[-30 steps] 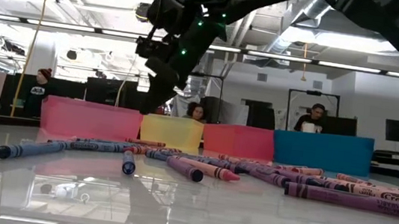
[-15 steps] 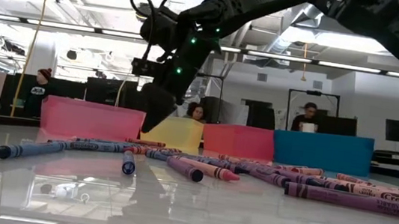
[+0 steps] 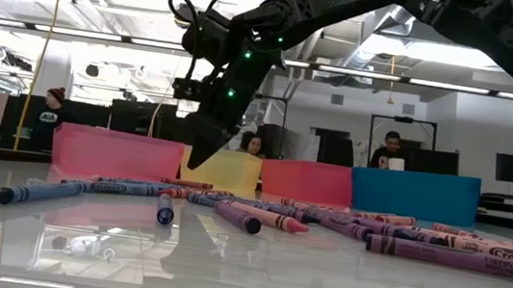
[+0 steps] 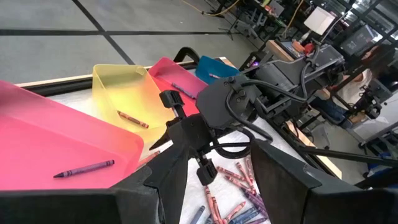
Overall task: Sort crayons
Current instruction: Put the red crayon in the yellow bin
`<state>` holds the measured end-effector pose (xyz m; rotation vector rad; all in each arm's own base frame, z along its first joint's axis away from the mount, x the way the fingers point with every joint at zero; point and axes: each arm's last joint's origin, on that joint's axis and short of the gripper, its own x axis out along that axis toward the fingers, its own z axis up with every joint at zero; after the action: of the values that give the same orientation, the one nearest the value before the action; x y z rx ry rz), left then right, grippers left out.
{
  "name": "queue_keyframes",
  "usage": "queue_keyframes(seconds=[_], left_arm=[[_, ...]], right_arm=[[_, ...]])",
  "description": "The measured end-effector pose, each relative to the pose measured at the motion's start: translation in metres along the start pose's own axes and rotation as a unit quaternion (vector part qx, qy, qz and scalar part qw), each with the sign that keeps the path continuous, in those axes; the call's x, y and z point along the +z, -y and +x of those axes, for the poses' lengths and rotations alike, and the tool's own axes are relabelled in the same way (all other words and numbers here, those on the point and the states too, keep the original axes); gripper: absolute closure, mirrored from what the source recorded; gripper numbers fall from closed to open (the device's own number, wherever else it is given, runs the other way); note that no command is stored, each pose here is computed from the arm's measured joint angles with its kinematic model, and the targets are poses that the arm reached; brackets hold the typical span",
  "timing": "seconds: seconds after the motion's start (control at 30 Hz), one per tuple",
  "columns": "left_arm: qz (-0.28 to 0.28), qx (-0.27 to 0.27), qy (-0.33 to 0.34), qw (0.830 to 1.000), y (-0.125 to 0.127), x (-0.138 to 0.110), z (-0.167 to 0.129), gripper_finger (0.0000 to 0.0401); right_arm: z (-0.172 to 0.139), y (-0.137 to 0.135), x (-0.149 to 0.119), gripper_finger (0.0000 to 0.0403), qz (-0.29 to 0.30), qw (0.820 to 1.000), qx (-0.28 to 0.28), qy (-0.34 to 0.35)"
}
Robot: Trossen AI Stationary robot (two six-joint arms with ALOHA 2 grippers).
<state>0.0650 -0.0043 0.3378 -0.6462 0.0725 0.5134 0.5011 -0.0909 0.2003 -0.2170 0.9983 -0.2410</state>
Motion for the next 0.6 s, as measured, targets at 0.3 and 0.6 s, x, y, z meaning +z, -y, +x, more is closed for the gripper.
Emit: queue_keyframes(seconds=[0.3,0.6], left_arm=[[0.000,0.002,0.003,1.000,0.000,0.000,0.000,0.0236],[0.000,0.003,0.003,1.000,0.000,0.000,0.000,0.0236]], right_arm=[[0.015,-0.004,-0.005,0.0371,0.000,1.000,-0.007,-0.012],[0.017,-0.015,-0.005,0.0400,-0.002,0.998,-0.056,-0.022]])
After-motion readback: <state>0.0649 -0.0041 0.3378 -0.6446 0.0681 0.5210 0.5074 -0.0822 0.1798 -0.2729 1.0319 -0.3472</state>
